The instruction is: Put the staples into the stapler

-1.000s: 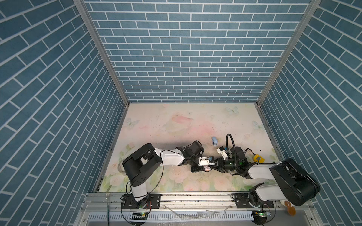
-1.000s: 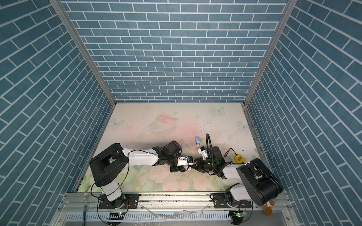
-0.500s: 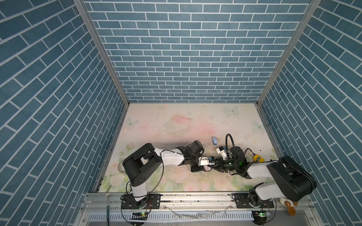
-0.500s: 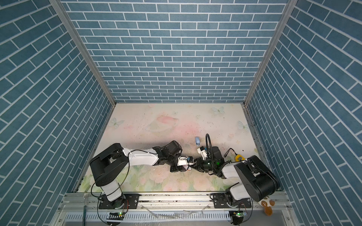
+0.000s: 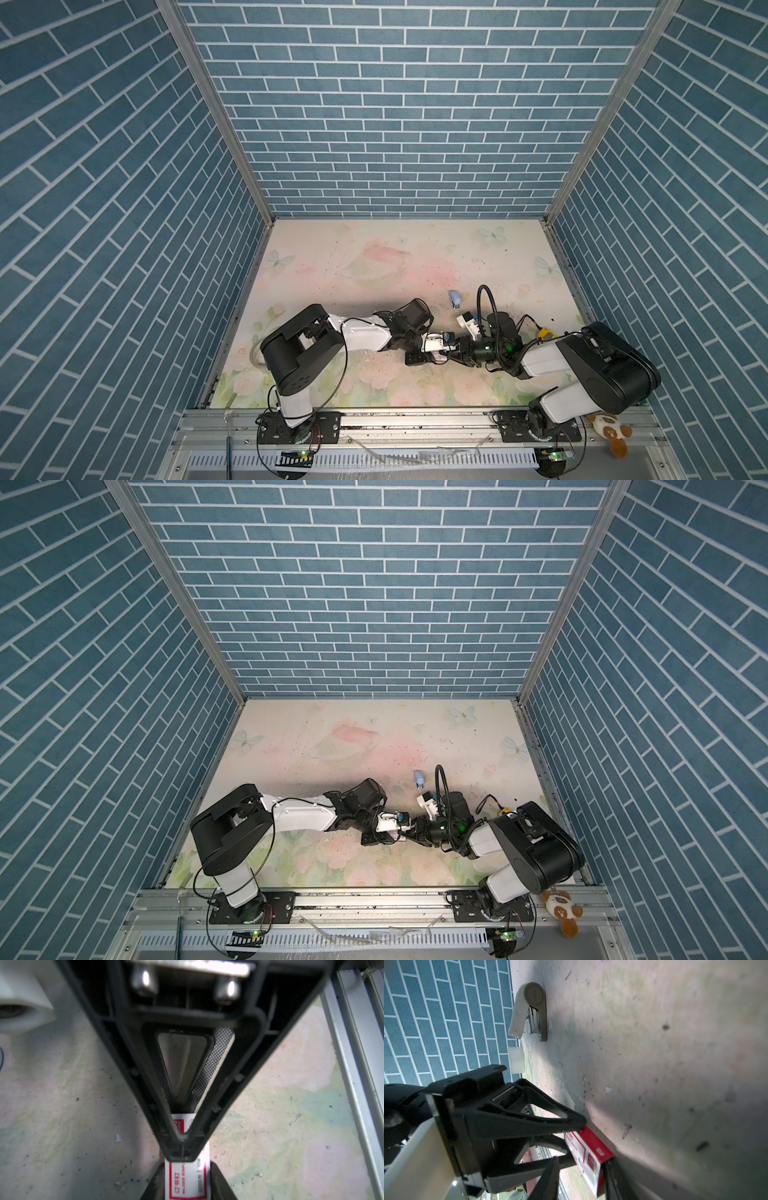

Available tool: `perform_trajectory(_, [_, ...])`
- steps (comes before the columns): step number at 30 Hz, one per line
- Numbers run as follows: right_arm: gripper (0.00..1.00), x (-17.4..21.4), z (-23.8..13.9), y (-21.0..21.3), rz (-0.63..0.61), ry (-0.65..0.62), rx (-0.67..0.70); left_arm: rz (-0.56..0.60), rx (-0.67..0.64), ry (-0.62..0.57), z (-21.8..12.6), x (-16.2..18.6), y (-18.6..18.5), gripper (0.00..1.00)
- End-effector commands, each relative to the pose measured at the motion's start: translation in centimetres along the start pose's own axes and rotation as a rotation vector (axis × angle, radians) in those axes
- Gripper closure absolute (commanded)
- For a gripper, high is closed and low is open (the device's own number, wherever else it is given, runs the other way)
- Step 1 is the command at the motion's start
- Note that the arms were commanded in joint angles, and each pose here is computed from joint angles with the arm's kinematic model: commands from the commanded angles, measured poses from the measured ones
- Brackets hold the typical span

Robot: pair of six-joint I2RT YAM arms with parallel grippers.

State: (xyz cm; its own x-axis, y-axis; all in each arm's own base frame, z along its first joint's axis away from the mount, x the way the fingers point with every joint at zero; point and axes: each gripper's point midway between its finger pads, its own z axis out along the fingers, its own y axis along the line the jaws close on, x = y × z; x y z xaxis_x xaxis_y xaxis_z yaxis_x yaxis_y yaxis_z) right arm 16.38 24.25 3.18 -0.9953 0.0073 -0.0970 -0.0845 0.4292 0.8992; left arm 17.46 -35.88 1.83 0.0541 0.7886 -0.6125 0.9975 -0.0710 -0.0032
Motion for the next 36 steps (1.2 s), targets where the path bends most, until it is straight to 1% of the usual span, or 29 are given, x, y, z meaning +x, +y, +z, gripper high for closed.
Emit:
perform_trajectory(1, [0.63,0.5,0.2,-0.3,0.038,0.019,0.0,-0.063,0.08,0.141,1.2,4.2,-2.1,0.63])
perform_trajectory(6, [0.64,0.5,0.1,-0.8,0.041,0.008,0.022,-0.053,0.061,0.14,0.4,3.9,-1.9,0.56])
perform_trajectory(9, [0.66,0.6,0.1,-1.2,0.043,0.012,0.039,-0.045,0.043,0.131,-0.3,3.6,-1.8,0.51])
perform_trajectory(12, [0.68,0.6,0.0,-1.4,0.045,0.008,0.048,-0.049,0.029,0.128,-0.6,3.5,-1.7,0.5])
perform_trajectory(18, [0.7,0.7,-0.1,-1.7,0.041,0.003,0.069,-0.059,0.036,0.142,-0.6,3.9,-1.7,0.51])
perform_trajectory(27, [0.72,0.8,-0.3,-1.8,0.033,0.004,0.087,-0.065,0.046,0.158,-0.7,4.3,-2.1,0.57])
perform_trajectory(32, [0.73,0.9,-0.6,-1.6,0.026,-0.001,0.089,-0.066,0.047,0.161,-0.8,4.5,-2.2,0.57])
perform_trajectory(36, [0.73,1.0,-0.6,-1.5,0.022,0.006,0.095,-0.065,0.051,0.166,-0.8,4.7,-2.3,0.6])
